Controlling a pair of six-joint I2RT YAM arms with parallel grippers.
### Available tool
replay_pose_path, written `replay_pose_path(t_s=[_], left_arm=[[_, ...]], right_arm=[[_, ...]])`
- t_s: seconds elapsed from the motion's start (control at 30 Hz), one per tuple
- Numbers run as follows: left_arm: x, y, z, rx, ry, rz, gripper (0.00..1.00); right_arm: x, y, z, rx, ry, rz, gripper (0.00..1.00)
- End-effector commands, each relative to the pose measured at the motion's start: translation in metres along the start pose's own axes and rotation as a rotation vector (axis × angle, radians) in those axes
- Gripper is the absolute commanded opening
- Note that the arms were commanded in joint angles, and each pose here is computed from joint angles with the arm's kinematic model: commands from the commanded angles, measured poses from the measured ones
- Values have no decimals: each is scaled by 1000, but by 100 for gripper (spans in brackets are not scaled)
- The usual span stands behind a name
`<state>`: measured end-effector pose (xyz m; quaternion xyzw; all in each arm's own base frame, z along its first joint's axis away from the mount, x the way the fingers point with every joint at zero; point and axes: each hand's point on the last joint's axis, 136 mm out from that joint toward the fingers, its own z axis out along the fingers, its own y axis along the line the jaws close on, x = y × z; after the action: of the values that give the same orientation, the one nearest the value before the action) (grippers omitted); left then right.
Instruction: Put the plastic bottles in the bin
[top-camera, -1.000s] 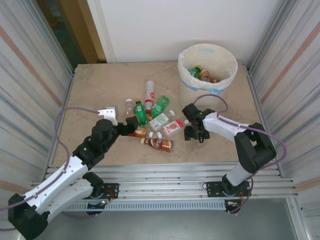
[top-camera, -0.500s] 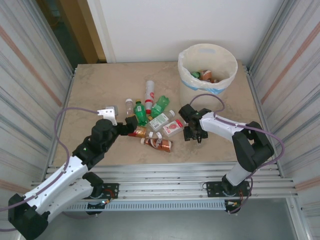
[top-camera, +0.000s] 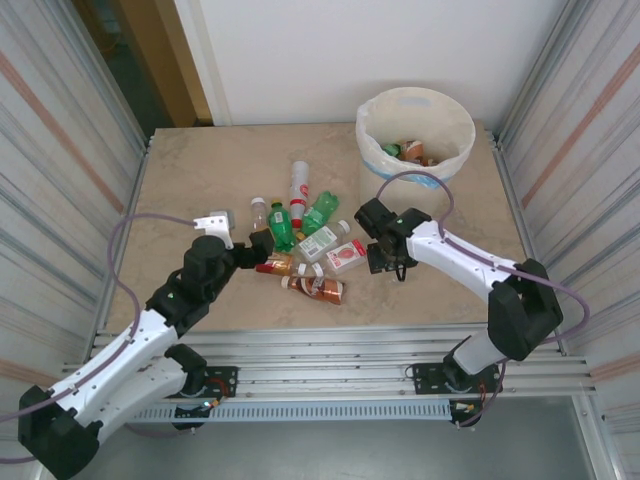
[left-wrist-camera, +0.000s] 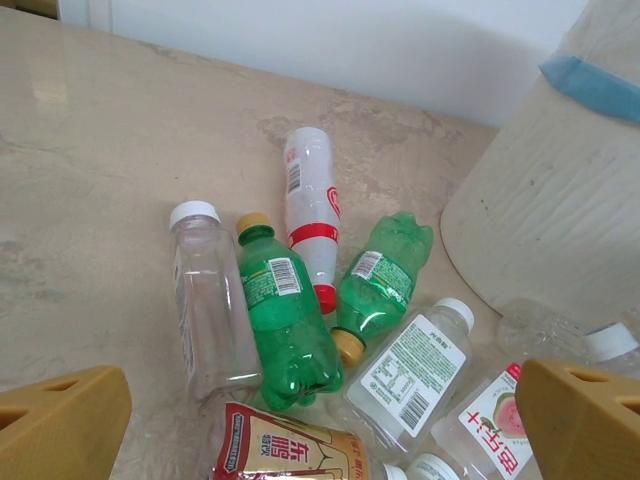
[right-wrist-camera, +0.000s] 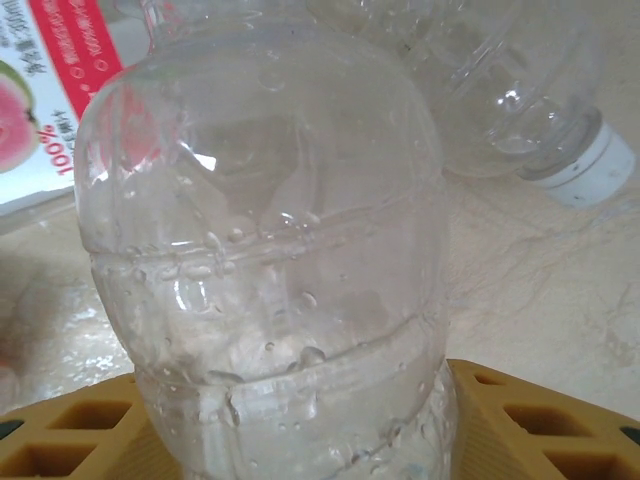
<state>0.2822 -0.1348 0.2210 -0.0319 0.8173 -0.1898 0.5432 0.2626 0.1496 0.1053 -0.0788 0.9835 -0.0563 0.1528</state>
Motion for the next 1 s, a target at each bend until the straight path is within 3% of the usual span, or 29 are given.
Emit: replay_pose_path(t_s=[0.0, 0.97], left_arm=[[-19, -4, -3, 2, -44, -35, 99], [-20, 6, -3, -29, -42, -62, 99]], right_arm=[[2, -4, -19, 8, -12, -3, 29], [12, 22, -52, -121, -63, -70, 26]])
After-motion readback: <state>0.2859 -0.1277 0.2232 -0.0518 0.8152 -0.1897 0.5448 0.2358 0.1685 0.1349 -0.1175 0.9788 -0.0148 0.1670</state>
